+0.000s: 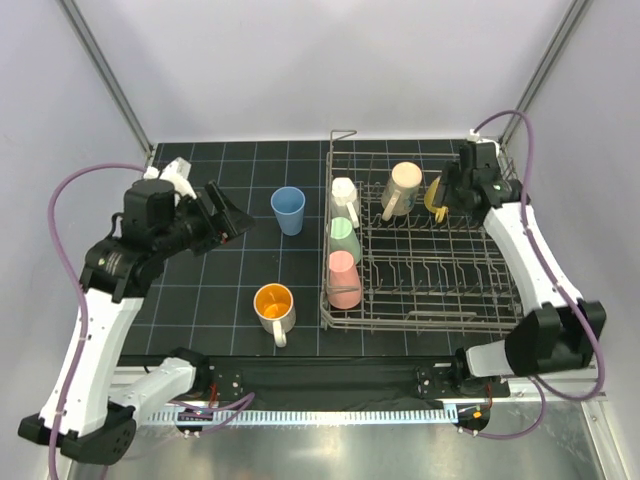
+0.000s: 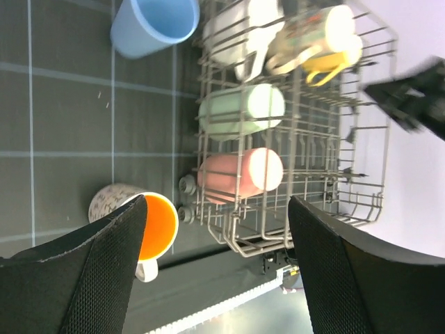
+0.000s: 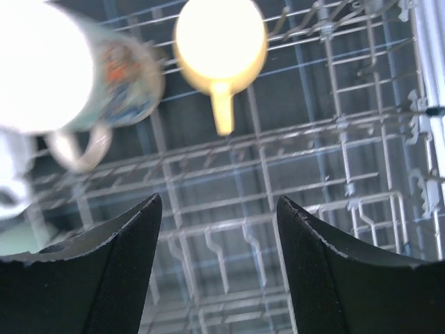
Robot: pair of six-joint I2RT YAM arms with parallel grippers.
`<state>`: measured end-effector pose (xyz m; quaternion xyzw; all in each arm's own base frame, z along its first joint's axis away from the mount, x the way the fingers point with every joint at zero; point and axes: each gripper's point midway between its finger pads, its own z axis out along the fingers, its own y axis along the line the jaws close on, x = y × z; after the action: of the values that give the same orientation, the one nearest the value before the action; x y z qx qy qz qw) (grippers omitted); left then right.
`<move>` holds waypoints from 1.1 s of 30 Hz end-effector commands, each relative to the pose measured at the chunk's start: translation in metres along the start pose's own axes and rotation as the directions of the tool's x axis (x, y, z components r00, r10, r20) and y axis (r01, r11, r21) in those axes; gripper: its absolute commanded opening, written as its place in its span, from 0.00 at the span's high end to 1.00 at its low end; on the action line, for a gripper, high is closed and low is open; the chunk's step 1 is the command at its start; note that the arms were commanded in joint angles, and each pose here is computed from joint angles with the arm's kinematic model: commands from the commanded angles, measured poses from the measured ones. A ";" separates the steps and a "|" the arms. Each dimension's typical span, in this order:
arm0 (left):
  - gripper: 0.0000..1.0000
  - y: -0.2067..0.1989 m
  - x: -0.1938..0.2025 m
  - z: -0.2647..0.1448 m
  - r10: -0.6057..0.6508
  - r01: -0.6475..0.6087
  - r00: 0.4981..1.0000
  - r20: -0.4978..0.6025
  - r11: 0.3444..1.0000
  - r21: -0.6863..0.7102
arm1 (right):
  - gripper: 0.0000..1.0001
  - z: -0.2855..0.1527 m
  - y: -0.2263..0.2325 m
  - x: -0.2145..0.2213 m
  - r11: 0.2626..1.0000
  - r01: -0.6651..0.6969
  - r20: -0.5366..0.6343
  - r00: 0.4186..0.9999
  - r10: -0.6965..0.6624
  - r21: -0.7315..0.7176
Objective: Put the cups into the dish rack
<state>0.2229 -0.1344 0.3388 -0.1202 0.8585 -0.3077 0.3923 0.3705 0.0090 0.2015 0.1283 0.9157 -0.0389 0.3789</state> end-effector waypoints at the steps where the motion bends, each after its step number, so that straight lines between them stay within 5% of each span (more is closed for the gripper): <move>1: 0.20 0.016 0.014 0.024 -0.093 0.087 0.993 -0.075 0.992 -0.088 | 0.31 -0.047 0.007 0.008 0.993 -0.038 -0.007 0.999 0.037 -0.113; 11: 0.23 0.045 0.017 0.083 -0.226 0.182 0.966 -0.126 0.940 -0.287 | 0.29 -0.123 0.017 0.055 0.946 -0.051 -0.069 0.997 0.030 -0.321; 25: 0.29 0.130 0.151 0.037 -0.274 0.065 0.913 -0.303 0.830 -0.555 | 0.26 -0.149 0.019 0.069 0.917 -0.053 -0.078 0.997 0.024 -0.394; 33: 0.27 0.133 0.162 0.045 -0.261 0.033 0.899 -0.352 0.841 -0.540 | 0.26 -0.157 0.024 0.051 0.915 -0.064 -0.075 0.996 0.037 -0.399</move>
<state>0.1473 -0.1191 0.1361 -0.2208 0.9620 -0.1069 0.1200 0.2316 0.0648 0.2528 0.0726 0.9249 0.1471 0.3430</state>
